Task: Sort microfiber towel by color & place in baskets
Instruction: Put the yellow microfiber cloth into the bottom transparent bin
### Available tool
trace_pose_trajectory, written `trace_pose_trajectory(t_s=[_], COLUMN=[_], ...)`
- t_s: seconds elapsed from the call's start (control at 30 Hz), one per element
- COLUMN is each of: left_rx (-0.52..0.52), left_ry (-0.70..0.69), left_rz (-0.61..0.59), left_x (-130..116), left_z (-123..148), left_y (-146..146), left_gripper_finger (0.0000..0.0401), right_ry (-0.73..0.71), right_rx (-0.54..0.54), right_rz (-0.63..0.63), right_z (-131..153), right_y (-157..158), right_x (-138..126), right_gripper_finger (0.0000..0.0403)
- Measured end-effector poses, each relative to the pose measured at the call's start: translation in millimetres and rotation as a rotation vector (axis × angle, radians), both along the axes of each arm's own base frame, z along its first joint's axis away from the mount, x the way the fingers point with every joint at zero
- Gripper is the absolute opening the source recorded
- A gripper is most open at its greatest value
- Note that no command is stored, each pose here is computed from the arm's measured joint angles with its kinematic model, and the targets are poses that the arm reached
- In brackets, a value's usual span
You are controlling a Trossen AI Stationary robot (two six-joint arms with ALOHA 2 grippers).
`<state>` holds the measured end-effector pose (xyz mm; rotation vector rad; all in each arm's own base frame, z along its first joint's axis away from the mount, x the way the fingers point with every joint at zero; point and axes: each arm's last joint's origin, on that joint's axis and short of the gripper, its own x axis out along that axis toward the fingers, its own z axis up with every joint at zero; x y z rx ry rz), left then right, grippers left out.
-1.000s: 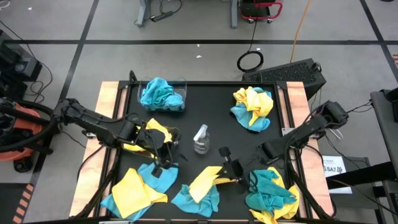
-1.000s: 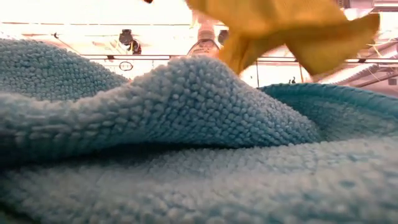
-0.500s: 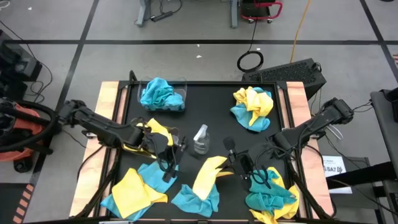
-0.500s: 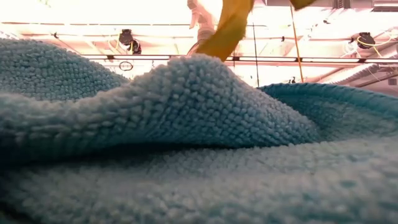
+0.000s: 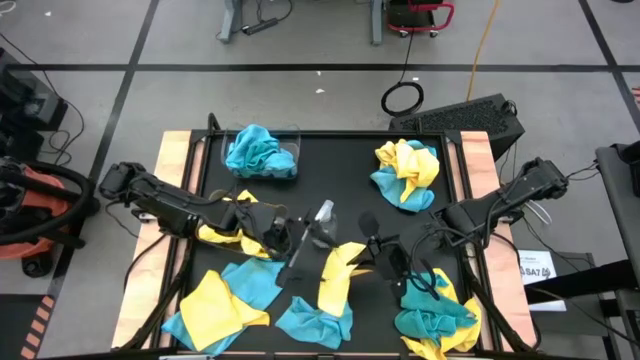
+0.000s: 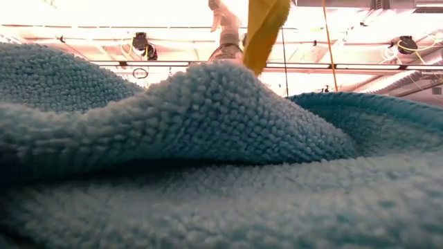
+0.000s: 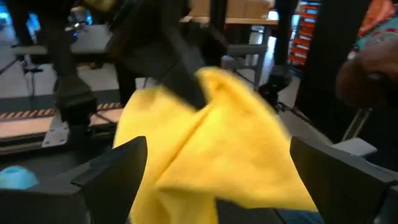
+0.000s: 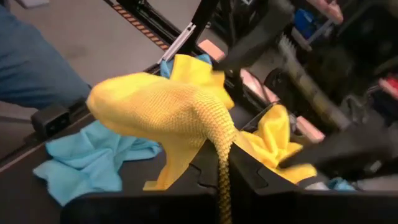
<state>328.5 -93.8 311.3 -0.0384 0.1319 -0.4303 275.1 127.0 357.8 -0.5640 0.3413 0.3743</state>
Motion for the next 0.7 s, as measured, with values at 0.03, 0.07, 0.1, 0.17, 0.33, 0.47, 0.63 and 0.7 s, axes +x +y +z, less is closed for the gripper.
trace_pose_trajectory(t_s=[0.03, 0.07, 0.1, 0.17, 0.33, 0.47, 0.63, 0.7], left_rx=[-0.004, -0.012, -0.019, -0.022, -0.042, -0.042, -0.014, 0.006], left_ry=[0.002, 0.001, 0.007, 0.028, 0.026, 0.015, 0.006, 0.002], left_rz=[0.009, 0.022, 0.039, 0.058, 0.025, 0.027, 0.03, 0.021], left_x=[2, 4, 6, 10, 16, 19, 19, 19], left_z=[-1, -2, -4, -10, -16, -17, -17, -18], left_y=[1, 3, 4, 7, 8, 7, 10, 10], left_gripper_finger=[0.04, 0.04, 0.04, 0.04, 0.0399, 0.037, 0.0272, 0.0224], right_ry=[-0.01, -0.016, -0.021, -0.039, -0.062, -0.08, -0.1, -0.106], right_rx=[-0.011, -0.024, -0.038, -0.059, -0.102, -0.115, -0.139, -0.139], right_rz=[0.004, 0.008, 0.01, 0.013, 0.011, 0.004, 0.014, 0.014], right_z=[2, 3, 4, 8, 14, 16, 17, 18], right_y=[0, -1, -2, -4, -9, -13, -13, -13], right_x=[1, 2, 3, 6, 10, 12, 13, 13], right_gripper_finger=[0.0, 0.0, 0.0, 0.0, 0.0, 0.0, 0.0, 0.0])
